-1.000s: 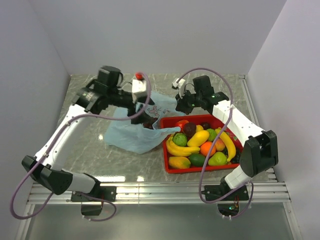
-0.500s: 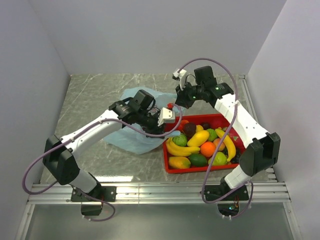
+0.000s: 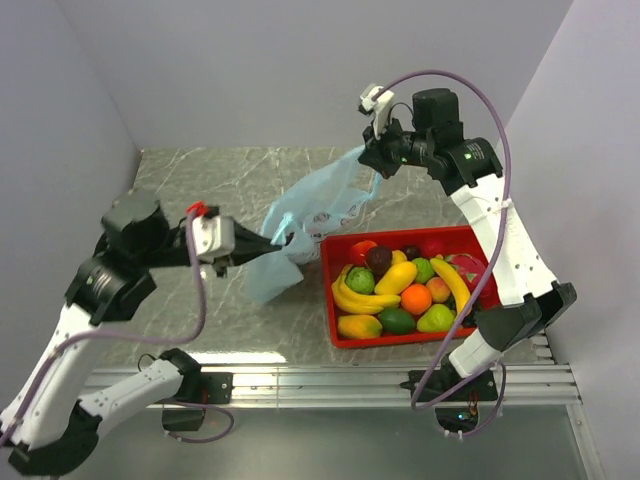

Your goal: Place the fake fruits into the plastic bag and tie a complex knot

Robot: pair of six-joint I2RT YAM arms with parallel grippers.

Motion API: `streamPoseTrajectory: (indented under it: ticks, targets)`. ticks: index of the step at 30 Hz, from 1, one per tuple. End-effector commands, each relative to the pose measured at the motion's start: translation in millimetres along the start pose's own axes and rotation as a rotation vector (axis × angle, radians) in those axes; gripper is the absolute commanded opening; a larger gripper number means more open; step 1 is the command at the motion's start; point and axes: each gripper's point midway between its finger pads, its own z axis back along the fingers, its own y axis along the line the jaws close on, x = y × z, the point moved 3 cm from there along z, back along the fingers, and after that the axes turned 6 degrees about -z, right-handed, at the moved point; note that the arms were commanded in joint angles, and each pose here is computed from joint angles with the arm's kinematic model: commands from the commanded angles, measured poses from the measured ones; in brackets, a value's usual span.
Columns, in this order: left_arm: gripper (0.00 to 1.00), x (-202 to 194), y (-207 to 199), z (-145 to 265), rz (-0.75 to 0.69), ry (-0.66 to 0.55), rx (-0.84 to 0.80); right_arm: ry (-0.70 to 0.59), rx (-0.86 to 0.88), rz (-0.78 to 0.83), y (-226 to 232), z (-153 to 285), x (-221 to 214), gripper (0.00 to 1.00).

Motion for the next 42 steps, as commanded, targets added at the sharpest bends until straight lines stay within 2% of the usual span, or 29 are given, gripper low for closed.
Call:
streamPoseTrajectory:
  ticks: [1,5,7,10,14,15,17,18,19,20,21,23,24,25,28,30,32,36,38,39,42]
  targets:
    - [0.0,-39.7,-14.5,-3.7,0.073,0.053,-0.014,0.004,-0.095,0.037,-18.8,-1.2,7.6,0.0]
    - [0.0,-102.7,-43.9,3.3,0.045,0.181,-0.074,0.11,-0.115,0.025,-38.0,-41.4,-16.2,0.0]
    - [0.0,-121.4,-56.3,10.2,0.013,0.229,-0.102,0.108,-0.132,0.011,-43.5,-48.0,-12.4,0.0]
    - [0.0,-126.9,-61.8,16.4,0.048,0.254,-0.091,0.111,-0.163,0.001,-53.2,-65.1,-12.9,0.0]
    - [0.0,-125.0,-65.5,18.0,-0.006,0.267,-0.173,0.108,-0.156,-0.006,-58.5,-86.1,-8.5,0.0]
    - [0.09,-128.0,-66.1,16.9,0.036,0.287,-0.189,0.103,-0.146,-0.007,-56.5,-87.3,-5.5,0.0]
    - [0.19,-107.9,-54.9,13.5,0.085,0.261,-0.15,0.086,-0.107,-0.001,-45.6,-88.5,1.7,0.0]
    - [0.3,-101.7,-43.3,9.5,0.082,0.253,-0.11,0.082,-0.095,0.006,-40.1,-87.8,3.6,0.0]
    - [0.35,-93.6,-33.7,8.1,0.081,0.242,-0.064,0.074,-0.085,0.012,-35.6,-86.0,5.8,0.0]
    - [0.41,-80.0,-25.3,8.0,0.146,0.224,0.0,0.058,-0.068,0.027,-25.3,-82.4,9.9,0.0]
    - [0.48,-70.2,-5.0,7.4,0.127,0.207,0.105,0.05,-0.063,0.031,-20.8,-80.8,11.4,0.0]
    - [0.55,-53.1,5.4,7.9,0.16,0.167,0.161,0.034,-0.056,0.051,-9.4,-75.9,15.0,0.0]
    - [0.71,-49.7,11.0,8.1,0.182,0.16,0.198,0.028,-0.057,0.055,-6.2,-74.6,16.9,0.0]
    - [0.76,-42.2,19.4,6.7,0.193,0.131,0.239,0.022,-0.056,0.059,-2.9,-73.2,18.8,0.0]
    - [0.78,-44.6,32.0,5.8,0.32,0.14,0.317,0.0,-0.086,0.055,-3.0,-71.1,24.6,0.0]
    - [0.94,-48.5,33.6,6.3,0.367,0.15,0.334,-0.018,-0.122,0.057,-8.4,-70.8,28.3,0.0]
    - [0.99,-45.1,26.7,9.6,0.319,0.15,0.296,-0.009,-0.164,0.059,-16.1,-73.2,25.9,0.0]
    - [0.99,-26.9,-10.0,34.8,0.061,0.083,0.208,0.002,-0.194,0.057,-21.8,-74.8,20.8,0.0]
    - [0.99,-29.1,-28.3,42.5,-0.035,0.088,0.14,0.016,-0.189,0.055,-21.4,-77.3,16.1,0.01]
    - [0.99,-37.2,-45.5,50.8,-0.03,0.126,0.098,0.025,-0.186,0.056,-21.4,-78.8,14.0,0.01]
    - [1.0,-47.2,-63.3,66.8,-0.105,0.171,0.091,0.051,-0.171,0.058,-21.2,-82.3,8.8,0.01]
